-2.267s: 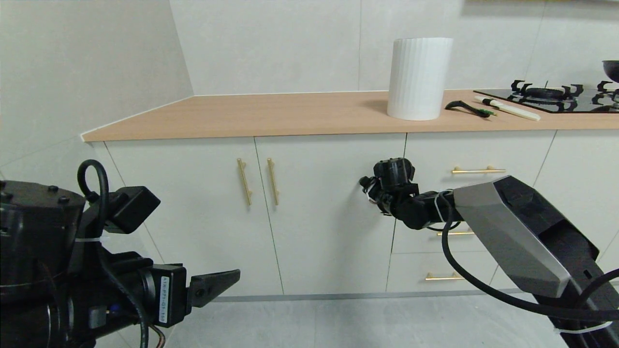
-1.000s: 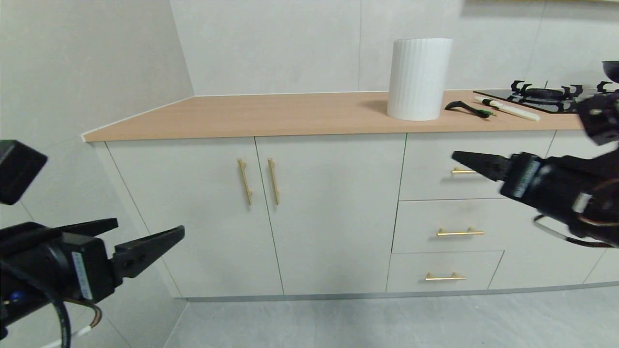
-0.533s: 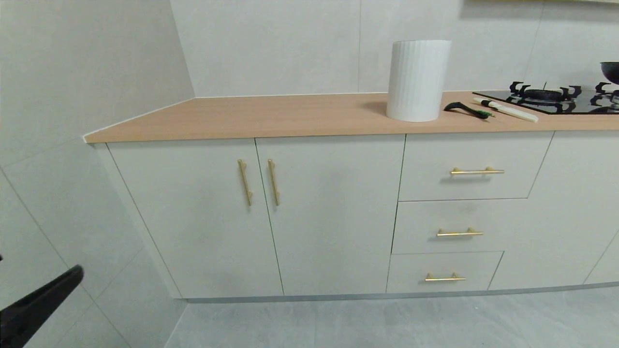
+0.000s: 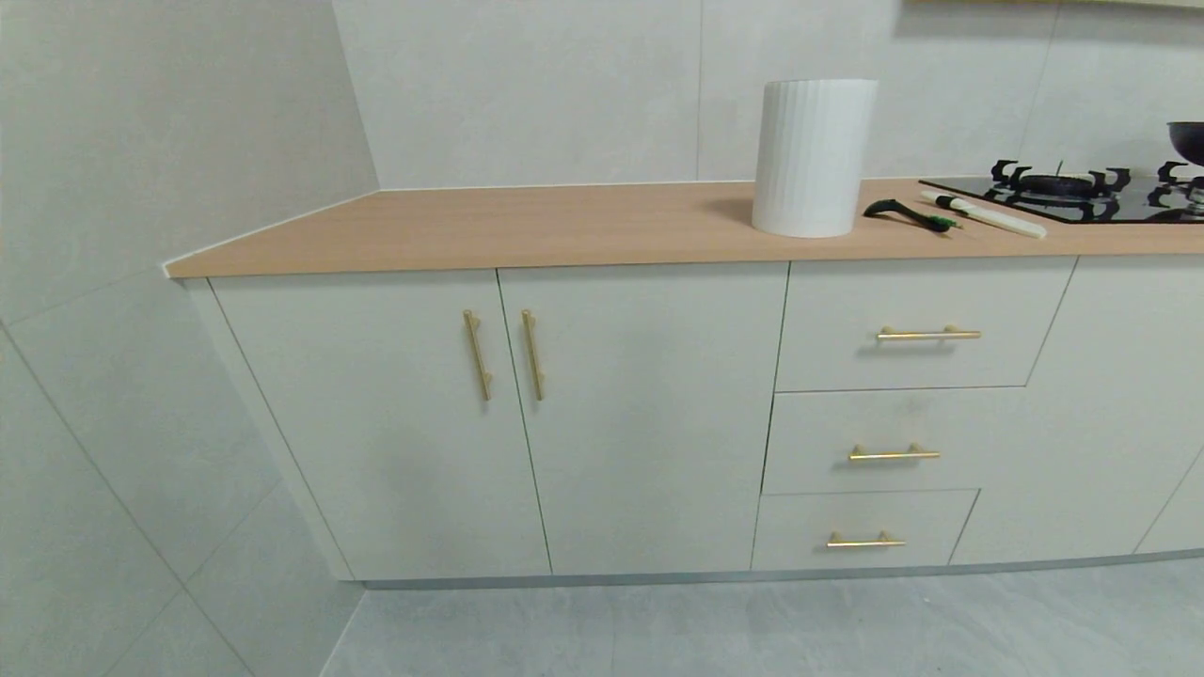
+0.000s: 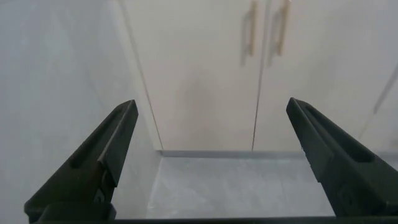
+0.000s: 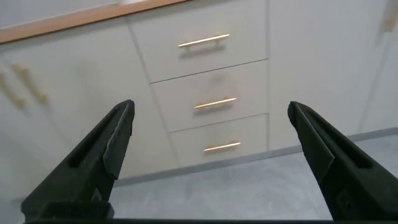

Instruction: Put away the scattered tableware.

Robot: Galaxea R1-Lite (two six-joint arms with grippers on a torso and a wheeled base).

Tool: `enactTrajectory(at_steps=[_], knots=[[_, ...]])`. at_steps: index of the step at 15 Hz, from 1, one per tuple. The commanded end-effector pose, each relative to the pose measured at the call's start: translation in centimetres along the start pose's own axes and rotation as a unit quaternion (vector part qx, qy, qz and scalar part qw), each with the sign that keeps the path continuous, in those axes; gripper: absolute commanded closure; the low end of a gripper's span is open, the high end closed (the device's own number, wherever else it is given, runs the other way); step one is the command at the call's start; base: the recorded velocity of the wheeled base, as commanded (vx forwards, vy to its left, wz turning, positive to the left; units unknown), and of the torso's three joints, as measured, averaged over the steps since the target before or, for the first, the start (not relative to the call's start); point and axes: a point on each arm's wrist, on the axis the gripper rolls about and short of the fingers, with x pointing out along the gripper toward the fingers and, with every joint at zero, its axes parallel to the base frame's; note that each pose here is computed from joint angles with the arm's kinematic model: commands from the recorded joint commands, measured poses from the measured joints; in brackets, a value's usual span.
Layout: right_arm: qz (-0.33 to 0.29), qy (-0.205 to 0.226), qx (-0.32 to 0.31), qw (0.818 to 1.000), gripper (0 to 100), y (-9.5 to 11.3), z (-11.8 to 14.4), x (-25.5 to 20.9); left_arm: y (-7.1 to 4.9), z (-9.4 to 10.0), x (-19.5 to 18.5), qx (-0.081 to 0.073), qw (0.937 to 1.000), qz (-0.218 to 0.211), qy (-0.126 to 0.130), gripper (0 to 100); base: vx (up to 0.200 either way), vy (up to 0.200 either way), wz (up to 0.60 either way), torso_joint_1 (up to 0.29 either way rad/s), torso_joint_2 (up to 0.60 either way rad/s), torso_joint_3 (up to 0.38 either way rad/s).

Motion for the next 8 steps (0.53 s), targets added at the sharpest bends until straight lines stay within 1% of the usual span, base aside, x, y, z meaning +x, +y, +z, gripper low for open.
enactTrajectory(at_steps=[1,2,3,4,5,6,7,8], knots=[[-0.049,0.012,-0.008,0.999,0,-0.4,-2.8,0.4,-0.1,-1.5,-0.5,-0.013,0.9989,0.043,-0.009,0,0.000,0.000,0.00,0.000,0.00,0.000],[-0.063,0.018,-0.010,0.998,0,-0.5,-3.6,0.8,-0.1,-2.0,-0.3,-0.011,0.9978,0.065,-0.002,0,0.000,0.000,0.00,0.000,0.00,0.000],[-0.066,0.015,-0.010,0.998,0,-0.6,-3.8,0.9,-0.2,-2.2,-0.3,-0.011,0.9973,0.073,-0.002,0,0.000,0.000,0.00,0.000,0.00,0.000],[-0.067,0.008,-0.023,0.997,0,-0.6,-4.8,1.5,-0.3,-2.9,-0.3,-0.011,0.9940,0.108,-0.010,0,0.000,0.000,0.00,0.000,0.00,0.000],[-0.071,0.005,-0.045,0.996,0,-0.7,-5.6,1.9,-0.4,-3.5,-0.9,-0.002,0.9934,0.111,-0.026,0,0.000,0.000,0.00,0.000,0.00,0.000],[-0.073,-0.009,-0.062,0.995,0,-0.7,-6.0,2.2,-0.5,-4.1,-0.9,0.016,0.9937,0.109,-0.018,0,0.000,0.000,0.00,0.000,0.00,0.000],[-0.071,-0.013,-0.069,0.995,0,-0.7,-5.9,2.2,-0.4,-4.5,-0.7,0.017,0.9927,0.118,-0.015,0,0.000,0.000,0.00,0.000,0.00,0.000],[-0.068,-0.008,-0.075,0.995,0,-0.7,-6.0,2.2,-0.5,-4.7,-0.6,0.018,0.9930,0.116,-0.012,0,0.000,0.000,0.00,0.000,0.00,0.000]])
